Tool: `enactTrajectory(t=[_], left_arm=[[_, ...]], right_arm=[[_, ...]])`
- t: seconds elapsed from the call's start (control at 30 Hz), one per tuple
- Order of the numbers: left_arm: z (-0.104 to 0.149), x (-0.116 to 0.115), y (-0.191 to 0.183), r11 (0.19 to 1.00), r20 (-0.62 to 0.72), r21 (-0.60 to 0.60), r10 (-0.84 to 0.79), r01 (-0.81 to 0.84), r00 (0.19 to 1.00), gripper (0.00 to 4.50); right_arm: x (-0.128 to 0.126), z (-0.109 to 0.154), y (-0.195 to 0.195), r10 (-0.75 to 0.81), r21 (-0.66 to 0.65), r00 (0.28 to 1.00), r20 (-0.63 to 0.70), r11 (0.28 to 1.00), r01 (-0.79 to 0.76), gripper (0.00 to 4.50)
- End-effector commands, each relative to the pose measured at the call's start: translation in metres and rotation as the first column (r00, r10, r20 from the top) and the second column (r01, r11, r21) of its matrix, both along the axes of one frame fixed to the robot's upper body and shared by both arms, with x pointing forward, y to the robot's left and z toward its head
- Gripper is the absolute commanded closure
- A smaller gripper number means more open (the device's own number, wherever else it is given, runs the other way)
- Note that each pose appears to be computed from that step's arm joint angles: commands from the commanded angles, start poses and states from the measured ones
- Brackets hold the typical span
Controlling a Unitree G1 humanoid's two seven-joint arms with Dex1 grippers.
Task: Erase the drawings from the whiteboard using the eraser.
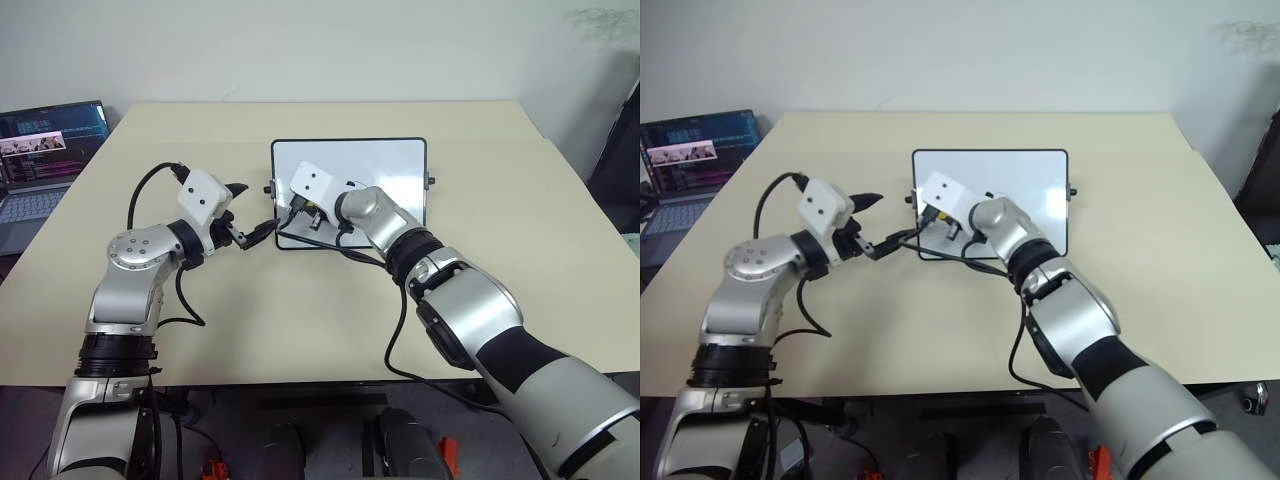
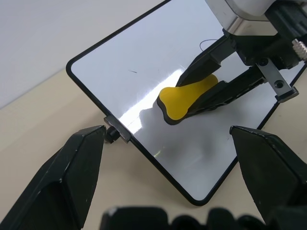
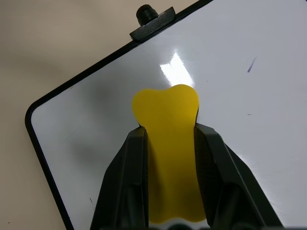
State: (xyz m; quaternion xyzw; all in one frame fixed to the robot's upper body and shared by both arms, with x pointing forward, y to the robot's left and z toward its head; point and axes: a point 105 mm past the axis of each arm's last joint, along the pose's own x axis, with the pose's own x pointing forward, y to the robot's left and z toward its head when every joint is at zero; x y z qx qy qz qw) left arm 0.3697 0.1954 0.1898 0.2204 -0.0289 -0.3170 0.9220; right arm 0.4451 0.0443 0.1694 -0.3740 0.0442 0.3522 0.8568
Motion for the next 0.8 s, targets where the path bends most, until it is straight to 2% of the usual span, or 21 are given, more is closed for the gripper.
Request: enactTrajectory(t=[0.03, 0.23, 0.3, 0.63, 0.8], left_arm=[[0.017, -0.001, -0.002, 1.0, 0.059, 0.002, -0.003, 0.003, 0.998, 0.0], [0.017, 0.0, -0.004, 1.0, 0.061, 0.002, -0.007, 0.006, 0.998, 0.0], [0.017, 0.0, -0.004, 1.0, 0.061, 0.002, -0.006, 0.006, 0.998, 0.0], [0.017, -0.003, -0.001, 1.0, 0.064, 0.0, 0.01, -0.01, 0.998, 0.0], [0.017, -0.007, 0.004, 1.0, 0.066, -0.001, 0.031, -0.031, 0.997, 0.0]], right_arm=[[0.02, 0.025, -0.031, -0.18, 0.077, 0.978, 0.106, 0.982, 0.172, 3.52], [0.025, 0.068, -0.029, -0.242, 0.191, 0.943, 0.227, 0.961, 0.2, 3.52], [0.024, 0.073, -0.025, -0.235, 0.193, 0.942, 0.24, 0.963, 0.191, 3.52], [0.004, 0.064, 0.022, -0.087, 0.123, 0.971, 0.222, 0.991, 0.06, 3.52], [-0.008, 0.046, 0.042, -0.005, 0.063, 0.984, 0.176, 0.998, -0.006, 3.52]])
